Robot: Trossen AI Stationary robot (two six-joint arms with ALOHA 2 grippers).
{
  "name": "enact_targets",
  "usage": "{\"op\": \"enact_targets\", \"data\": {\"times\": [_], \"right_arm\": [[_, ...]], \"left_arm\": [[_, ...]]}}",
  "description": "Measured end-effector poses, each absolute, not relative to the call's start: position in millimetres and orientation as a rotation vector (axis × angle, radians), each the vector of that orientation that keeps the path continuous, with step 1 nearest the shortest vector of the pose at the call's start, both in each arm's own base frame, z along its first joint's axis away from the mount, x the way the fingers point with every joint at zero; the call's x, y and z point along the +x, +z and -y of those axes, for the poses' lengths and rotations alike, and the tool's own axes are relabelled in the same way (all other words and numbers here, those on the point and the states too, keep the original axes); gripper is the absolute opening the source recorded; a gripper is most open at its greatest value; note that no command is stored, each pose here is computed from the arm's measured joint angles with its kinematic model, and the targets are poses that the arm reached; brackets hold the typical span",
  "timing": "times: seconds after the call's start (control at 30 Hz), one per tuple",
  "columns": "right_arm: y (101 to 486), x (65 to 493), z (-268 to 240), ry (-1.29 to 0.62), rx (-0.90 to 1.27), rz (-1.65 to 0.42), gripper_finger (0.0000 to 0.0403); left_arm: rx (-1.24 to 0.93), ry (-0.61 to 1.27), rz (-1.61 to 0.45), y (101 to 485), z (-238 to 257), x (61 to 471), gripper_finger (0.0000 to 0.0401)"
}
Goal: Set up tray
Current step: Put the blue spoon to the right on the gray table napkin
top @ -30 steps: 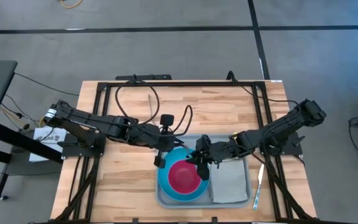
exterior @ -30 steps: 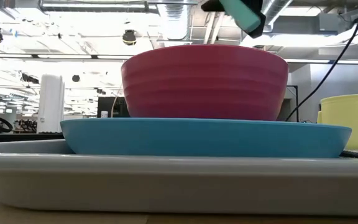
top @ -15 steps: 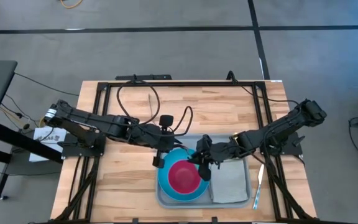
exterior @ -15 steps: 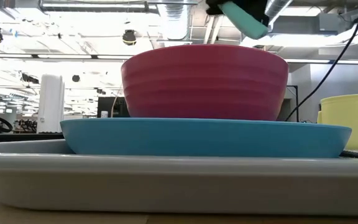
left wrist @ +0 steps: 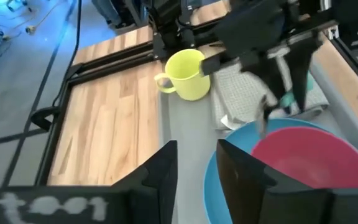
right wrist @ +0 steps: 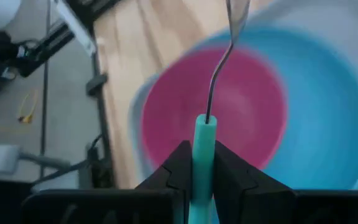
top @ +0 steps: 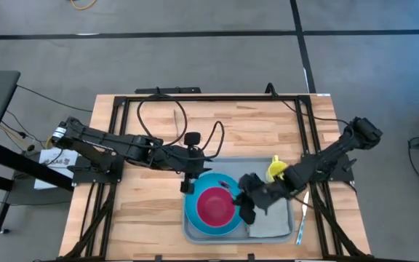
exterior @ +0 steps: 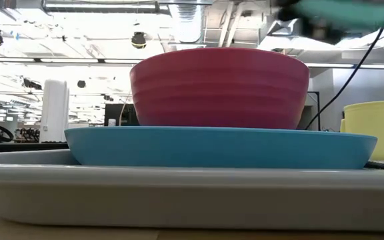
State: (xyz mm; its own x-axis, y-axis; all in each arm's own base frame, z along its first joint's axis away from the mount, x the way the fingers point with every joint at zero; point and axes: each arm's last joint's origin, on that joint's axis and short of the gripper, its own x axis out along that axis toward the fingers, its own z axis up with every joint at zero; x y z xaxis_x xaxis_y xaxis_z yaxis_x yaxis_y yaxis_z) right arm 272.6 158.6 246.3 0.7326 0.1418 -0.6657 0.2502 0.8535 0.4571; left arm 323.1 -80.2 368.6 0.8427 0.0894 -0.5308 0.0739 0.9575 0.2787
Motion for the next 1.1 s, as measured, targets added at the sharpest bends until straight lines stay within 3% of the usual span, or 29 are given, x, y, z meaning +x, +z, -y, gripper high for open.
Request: {"op": "enact_targets", "data": {"times": [0.23, 0.37, 0.67, 0.83, 1.1], "right_arm": [[227, 221, -182, -0.381, 0.604, -0.905, 0.0032], [224, 189, -200, -0.498, 0.659, -0.848, 0.0035], [189, 120, -222, -0.538, 0.9, -0.648, 0.0034], [171, 121, -224, -0.482, 1.045, -0.612, 0.0035], [162, 121, -218, -0.519, 1.072, -0.649, 0.0038]], "left_arm": [[0.283, 0.007, -0.613, 365, 80, 321, 0.0103], [0.287, 0.008, -0.634, 363, 79, 320, 0.0103], [0.293, 0.007, -0.639, 363, 79, 319, 0.0103], [0.295, 0.014, -0.638, 363, 79, 320, 0.0103], [0.299, 0.018, -0.637, 363, 79, 320, 0.0103]]}}
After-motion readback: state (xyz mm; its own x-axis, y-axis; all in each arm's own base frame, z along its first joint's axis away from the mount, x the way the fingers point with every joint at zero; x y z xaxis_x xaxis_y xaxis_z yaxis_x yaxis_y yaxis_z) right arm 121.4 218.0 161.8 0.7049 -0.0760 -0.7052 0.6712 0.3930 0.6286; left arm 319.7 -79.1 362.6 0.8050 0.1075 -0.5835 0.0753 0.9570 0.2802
